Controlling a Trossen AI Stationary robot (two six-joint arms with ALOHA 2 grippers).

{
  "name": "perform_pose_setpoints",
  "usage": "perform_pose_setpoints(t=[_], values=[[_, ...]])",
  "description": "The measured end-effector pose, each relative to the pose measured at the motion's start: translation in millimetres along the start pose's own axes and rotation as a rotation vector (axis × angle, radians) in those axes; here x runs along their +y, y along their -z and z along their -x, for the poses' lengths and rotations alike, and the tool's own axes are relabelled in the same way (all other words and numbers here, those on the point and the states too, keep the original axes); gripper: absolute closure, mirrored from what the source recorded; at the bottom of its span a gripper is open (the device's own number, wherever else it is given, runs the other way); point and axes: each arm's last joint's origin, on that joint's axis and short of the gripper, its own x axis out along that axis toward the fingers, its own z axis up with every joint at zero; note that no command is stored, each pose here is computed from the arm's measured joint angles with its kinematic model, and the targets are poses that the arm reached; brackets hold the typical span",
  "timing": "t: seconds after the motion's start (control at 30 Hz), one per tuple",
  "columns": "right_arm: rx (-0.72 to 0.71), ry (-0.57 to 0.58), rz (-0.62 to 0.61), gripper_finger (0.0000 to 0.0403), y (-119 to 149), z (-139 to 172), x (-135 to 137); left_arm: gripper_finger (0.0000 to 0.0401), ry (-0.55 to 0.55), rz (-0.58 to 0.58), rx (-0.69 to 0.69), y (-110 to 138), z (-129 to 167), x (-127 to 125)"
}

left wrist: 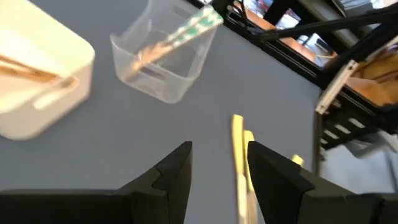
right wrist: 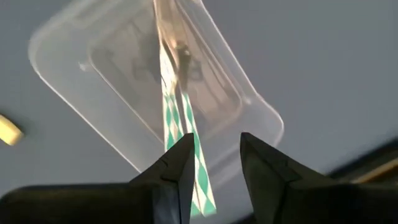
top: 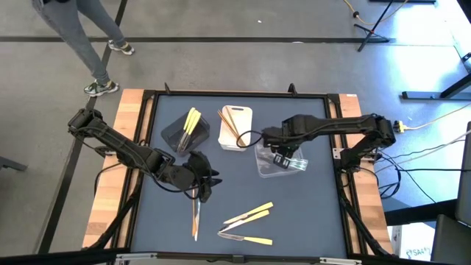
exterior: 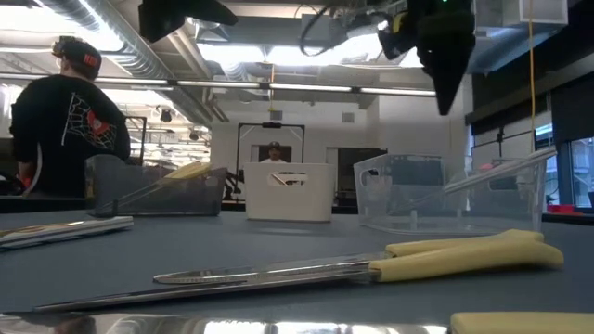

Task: Sort silverware by color (type)
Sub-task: Put the green knife into the transparent bin

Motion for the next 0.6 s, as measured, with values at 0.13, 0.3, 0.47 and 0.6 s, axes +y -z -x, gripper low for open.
perform_pose_setpoints(t=[0.13,0.3,0.47,0.6], values=[[-0.062,-0.029,-0.007,0.0286,-5.9,0.3,2.7,0.0252,0.004,0.077,0.094,5.5,0.2,3.0],[-0.167,-0.074,0.027,0.0286,-14.2,2.1,10.6,0.0252,-0.057,0.197,0.295,16.1,3.7,14.1],[-0.280,-0.124,0.086,0.0286,-19.8,6.2,24.9,0.0252,-0.177,0.297,0.442,26.1,8.3,25.5],[-0.373,-0.171,0.131,0.0286,-22.0,11.2,39.9,0.0252,-0.245,0.378,0.449,28.6,10.2,29.2]])
